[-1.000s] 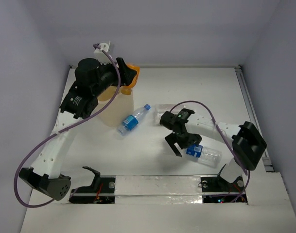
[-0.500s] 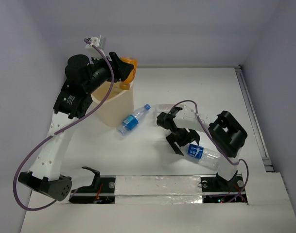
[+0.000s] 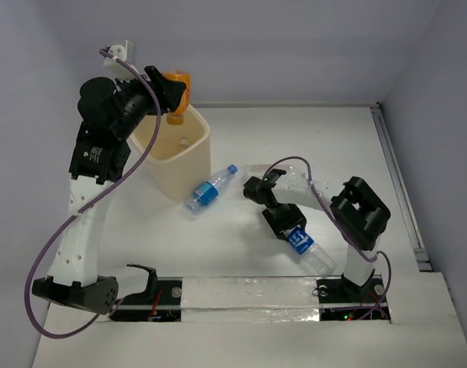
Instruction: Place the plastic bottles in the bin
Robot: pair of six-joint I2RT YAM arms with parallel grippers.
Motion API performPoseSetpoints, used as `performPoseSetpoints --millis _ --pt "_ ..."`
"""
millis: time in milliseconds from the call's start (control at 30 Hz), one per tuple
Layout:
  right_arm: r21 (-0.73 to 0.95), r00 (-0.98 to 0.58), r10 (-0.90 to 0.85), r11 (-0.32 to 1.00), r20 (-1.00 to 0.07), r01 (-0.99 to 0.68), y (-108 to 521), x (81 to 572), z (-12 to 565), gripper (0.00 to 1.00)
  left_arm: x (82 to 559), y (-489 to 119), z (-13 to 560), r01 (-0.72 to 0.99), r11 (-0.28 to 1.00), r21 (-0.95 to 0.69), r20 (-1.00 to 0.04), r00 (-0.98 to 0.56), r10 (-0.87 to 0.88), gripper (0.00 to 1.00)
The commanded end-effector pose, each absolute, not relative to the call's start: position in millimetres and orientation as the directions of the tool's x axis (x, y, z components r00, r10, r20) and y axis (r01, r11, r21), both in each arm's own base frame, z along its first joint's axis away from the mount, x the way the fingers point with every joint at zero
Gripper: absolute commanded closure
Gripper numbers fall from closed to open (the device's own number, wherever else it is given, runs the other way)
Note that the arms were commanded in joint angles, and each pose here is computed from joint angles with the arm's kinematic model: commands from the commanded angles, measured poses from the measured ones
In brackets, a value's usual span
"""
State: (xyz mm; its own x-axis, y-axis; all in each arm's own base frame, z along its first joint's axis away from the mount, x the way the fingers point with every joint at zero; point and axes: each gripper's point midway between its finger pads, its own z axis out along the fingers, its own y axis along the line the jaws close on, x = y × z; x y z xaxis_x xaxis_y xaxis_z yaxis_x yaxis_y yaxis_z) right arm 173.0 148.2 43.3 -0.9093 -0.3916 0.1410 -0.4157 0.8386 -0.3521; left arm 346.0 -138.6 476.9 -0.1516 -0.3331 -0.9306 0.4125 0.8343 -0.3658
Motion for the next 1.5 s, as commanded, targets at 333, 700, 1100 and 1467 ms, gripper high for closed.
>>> performPoseSetpoints --millis 333,700,1100,1467 --pt "0.085 -0.837 -0.296 0.924 -0.460 -0.374 249.5 205.2 212.3 0.59 404.3 -66.2 481.0 0.135 0.944 -0.300 -0.953 0.007 -0.303 0.79" --pt "0.390 -0.489 0.066 0.700 -0.870 -0.598 346.7 261.0 451.0 0.56 417.3 -61.0 426.3 0.088 0.946 -0.311 -0.950 -0.008 -0.311 0.16" --pt "0.620 -0.264 0.597 0.531 -0.758 -0.578 395.6 359.6 558.3 0.55 339.8 -70.8 412.7 0.153 0.914 -0.376 -0.925 -0.112 -0.362 0.23" --pt "0.649 -0.286 0.607 0.542 -0.741 -0.534 433.7 411.5 513.2 0.10 275.6 -99.4 337.2 0.234 0.924 -0.303 -0.922 -0.317 -0.223 0.39"
